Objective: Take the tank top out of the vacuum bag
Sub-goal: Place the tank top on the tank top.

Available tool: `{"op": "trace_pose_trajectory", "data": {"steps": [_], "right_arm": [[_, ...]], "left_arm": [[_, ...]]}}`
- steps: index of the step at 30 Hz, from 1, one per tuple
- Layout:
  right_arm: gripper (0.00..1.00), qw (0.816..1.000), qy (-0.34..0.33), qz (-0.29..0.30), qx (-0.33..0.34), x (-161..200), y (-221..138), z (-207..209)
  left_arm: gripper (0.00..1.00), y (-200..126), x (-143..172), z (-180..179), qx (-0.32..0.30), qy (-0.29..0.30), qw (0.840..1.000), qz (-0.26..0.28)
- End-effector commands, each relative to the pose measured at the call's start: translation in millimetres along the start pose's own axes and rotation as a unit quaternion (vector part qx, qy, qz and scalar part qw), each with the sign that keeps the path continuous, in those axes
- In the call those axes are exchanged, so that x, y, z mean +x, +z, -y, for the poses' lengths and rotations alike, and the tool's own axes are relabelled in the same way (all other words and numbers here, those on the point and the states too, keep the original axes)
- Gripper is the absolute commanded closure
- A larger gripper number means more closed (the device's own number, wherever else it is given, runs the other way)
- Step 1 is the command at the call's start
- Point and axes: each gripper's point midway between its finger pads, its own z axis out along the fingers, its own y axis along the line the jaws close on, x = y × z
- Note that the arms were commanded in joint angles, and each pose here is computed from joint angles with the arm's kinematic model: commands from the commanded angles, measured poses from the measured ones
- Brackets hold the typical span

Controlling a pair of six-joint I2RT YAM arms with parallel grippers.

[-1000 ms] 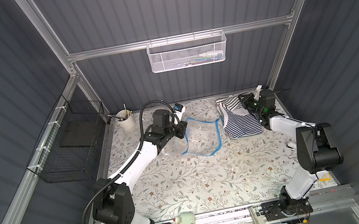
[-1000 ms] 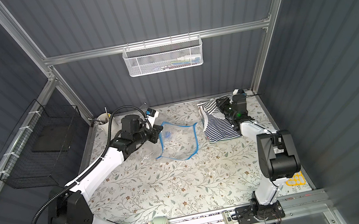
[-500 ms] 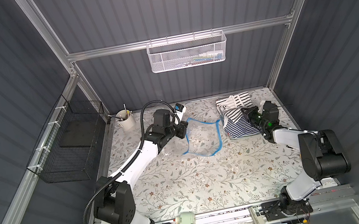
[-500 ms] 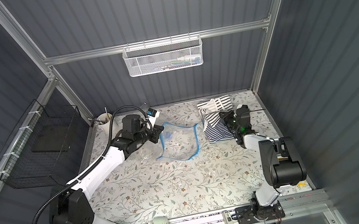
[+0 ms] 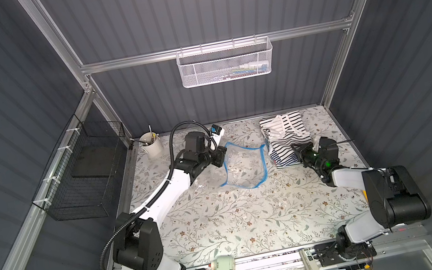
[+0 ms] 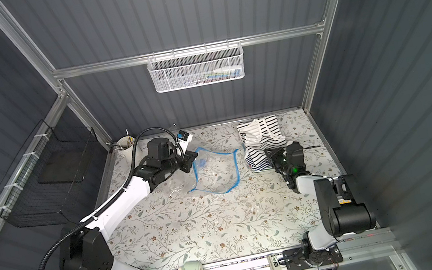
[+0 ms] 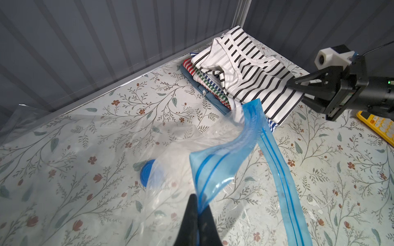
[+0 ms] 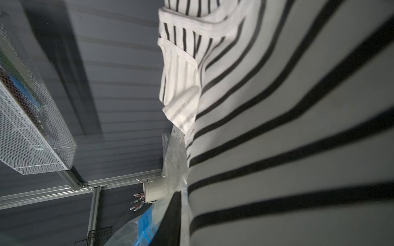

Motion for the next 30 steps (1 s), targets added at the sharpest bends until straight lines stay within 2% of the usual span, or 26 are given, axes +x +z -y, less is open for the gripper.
{"op": "trace_pose_trajectory", "data": {"steps": [1,5,14,15,18,20,30], "right_arm": [[0.78,1.0,0.007,-0.016,-0.018,8.6,-1.5,-0.3],[0.72,0.999,0.017,-0.029,-0.018,16.1,-2.3,6.2],[0.71,0.999,0.026,-0.036,-0.004,23.3,-7.3,19.2],[0.74,0.999,0.026,-0.036,-0.002,23.2,-6.4,20.4],[0.93,0.998,0.036,-0.044,-0.007,24.7,-2.4,21.4],[0.99,0.998,0.047,-0.049,-0.006,26.6,-0.5,23.8],[1.0,0.997,0.057,-0.057,-0.016,32.2,-3.6,20.9]], "left_arm": [[1.0,0.6,-4.7,4.7,0.011,-0.001,1.0,-0.003],[1.0,1.7,-3.6,4.6,0.011,-0.001,1.0,-0.004],[1.0,4.8,-2.4,6.7,0.019,-0.005,1.0,-0.006],[1.0,5.1,-2.8,7.1,0.02,-0.006,1.0,-0.006],[1.0,5.6,-1.8,7.2,0.021,-0.006,1.0,-0.008],[1.0,6.1,-1.4,6.7,0.02,-0.006,1.0,-0.008],[1.0,6.7,-1.2,8.0,0.021,-0.005,1.0,-0.01]]}}
